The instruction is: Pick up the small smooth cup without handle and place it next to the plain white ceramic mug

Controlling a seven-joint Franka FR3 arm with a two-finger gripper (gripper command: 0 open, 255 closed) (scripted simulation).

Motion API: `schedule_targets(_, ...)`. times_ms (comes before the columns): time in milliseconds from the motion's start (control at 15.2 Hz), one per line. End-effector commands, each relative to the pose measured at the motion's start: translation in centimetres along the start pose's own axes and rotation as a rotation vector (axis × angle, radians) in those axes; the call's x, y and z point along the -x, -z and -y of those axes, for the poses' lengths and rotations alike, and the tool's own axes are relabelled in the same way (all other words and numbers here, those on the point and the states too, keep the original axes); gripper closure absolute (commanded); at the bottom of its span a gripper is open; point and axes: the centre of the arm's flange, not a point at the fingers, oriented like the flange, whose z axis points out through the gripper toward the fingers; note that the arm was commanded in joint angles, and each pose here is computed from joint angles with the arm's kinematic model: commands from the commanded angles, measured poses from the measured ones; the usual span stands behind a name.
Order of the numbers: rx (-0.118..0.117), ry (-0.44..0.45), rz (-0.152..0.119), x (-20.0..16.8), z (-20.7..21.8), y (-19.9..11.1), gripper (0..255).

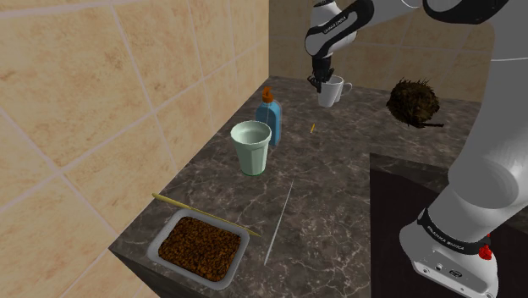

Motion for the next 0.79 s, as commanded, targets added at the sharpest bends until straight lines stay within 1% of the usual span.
schedule_targets(0, 0.0, 0.0, -0.001, 0.03, 0.02, -0.21, 255)
schedule_targets(396, 0.0, 0.0, -0.001, 0.03, 0.02, -0.21, 255)
schedule_targets(462, 0.0, 0.0, -0.001, 0.03, 0.02, -0.22, 0)
schedule_targets(726, 0.0, 0.0, -0.001, 0.03, 0.02, -0.22, 0)
